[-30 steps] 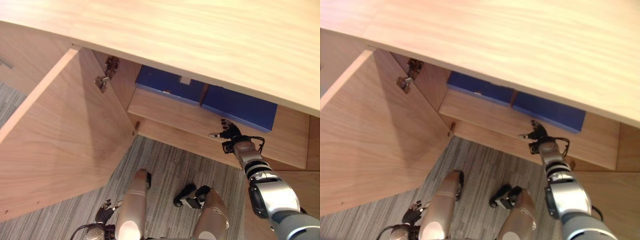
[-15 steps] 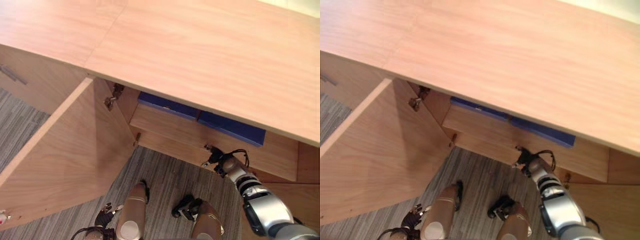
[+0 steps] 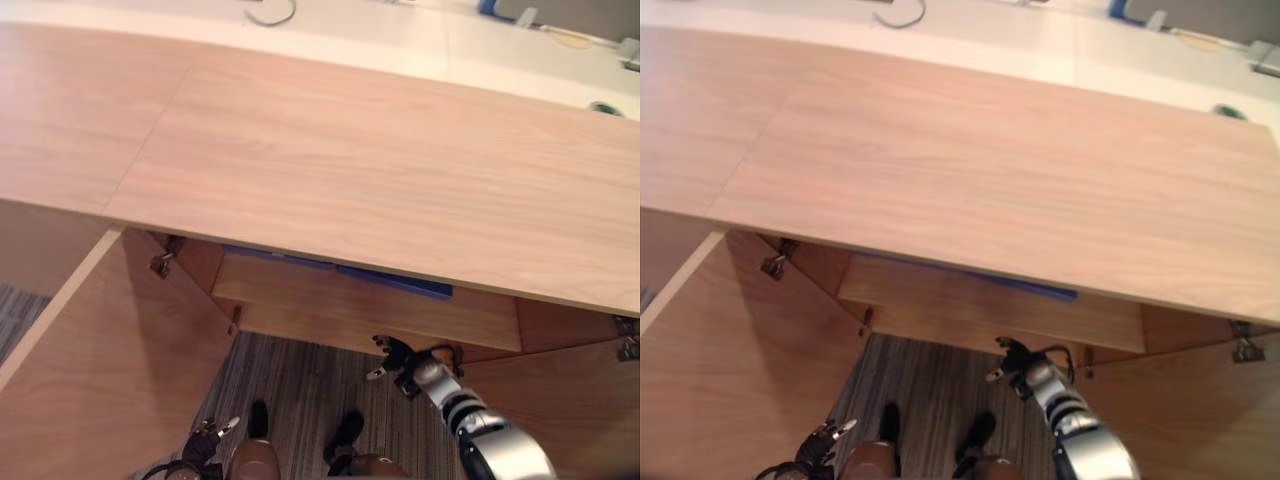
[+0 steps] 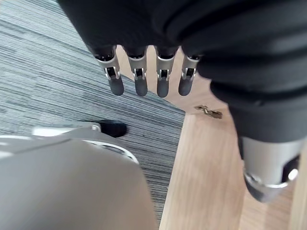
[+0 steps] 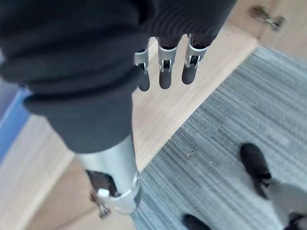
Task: Walk over to the cabinet, pick up the folder, carry it to the office cabinet, place the folder inside the office cabinet, then close the office cabinet door
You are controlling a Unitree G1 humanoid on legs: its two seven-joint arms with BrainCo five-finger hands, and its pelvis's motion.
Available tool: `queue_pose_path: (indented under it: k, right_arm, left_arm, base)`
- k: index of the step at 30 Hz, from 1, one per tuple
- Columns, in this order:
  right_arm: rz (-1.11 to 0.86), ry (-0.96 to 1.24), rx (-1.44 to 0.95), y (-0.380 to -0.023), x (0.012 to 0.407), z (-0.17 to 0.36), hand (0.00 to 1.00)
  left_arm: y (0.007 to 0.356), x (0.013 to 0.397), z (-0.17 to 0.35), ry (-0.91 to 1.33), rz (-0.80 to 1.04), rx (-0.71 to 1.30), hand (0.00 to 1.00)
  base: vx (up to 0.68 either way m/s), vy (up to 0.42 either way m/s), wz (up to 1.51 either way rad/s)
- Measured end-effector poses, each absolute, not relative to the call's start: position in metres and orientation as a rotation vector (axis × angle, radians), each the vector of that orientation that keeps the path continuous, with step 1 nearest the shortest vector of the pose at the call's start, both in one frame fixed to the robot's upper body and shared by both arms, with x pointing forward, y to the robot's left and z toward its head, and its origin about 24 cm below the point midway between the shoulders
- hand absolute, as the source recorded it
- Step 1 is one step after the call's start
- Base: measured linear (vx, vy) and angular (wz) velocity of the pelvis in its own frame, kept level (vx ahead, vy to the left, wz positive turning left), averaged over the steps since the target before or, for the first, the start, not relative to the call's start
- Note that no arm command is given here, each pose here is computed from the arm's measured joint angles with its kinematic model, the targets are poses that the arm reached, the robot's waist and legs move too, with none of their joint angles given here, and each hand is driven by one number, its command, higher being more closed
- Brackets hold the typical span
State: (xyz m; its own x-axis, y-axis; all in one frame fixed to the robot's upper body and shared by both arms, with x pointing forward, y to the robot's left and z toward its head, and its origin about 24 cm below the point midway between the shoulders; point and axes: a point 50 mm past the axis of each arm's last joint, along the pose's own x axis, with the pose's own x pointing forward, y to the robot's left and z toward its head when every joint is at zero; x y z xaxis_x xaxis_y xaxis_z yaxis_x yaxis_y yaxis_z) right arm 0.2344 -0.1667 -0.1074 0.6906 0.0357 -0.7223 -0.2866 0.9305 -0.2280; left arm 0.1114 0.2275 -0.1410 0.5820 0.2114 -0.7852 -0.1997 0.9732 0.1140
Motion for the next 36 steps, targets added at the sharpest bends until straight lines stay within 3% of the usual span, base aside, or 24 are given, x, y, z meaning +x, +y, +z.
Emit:
queue_pose_path:
  k: [2, 8, 16, 28, 36]
  right_arm:
    - [-0.002, 0.879, -0.105, -0.164, 0.196, -0.13, 0.0]
    - [-0.265, 1.011, 0.051, -0.175, 0.122, -0.156, 0.0]
    - [-0.565, 0.932, 0.275, -0.192, 0.113, -0.152, 0.0]
    - [-0.732, 0.765, 0.489, -0.196, 0.117, -0.138, 0.0]
    - [-0.945, 0.402, 0.514, -0.247, 0.153, -0.087, 0.0]
  left_arm:
    - [0.225, 0.115, -0.139, 0.893, 0.255, 0.031, 0.0]
    - [0.191, 0.117, -0.144, 0.871, 0.273, -0.029, 0.0]
    - [0.187, 0.117, -0.15, 0.922, 0.231, 0.035, 0.0]
    - [0.187, 0.122, -0.149, 0.909, 0.246, 0.044, 0.0]
    - [0.183, 0.115, -0.152, 0.934, 0.277, 0.002, 0.0]
  base:
    - [-0.04, 0.022, -0.73]
    - [-0.06, 0.104, -0.81]
    - [-0.04, 0.102, -0.39]
    - [-0.06, 0.032, -0.45]
    - [0.08, -0.184, -0.49]
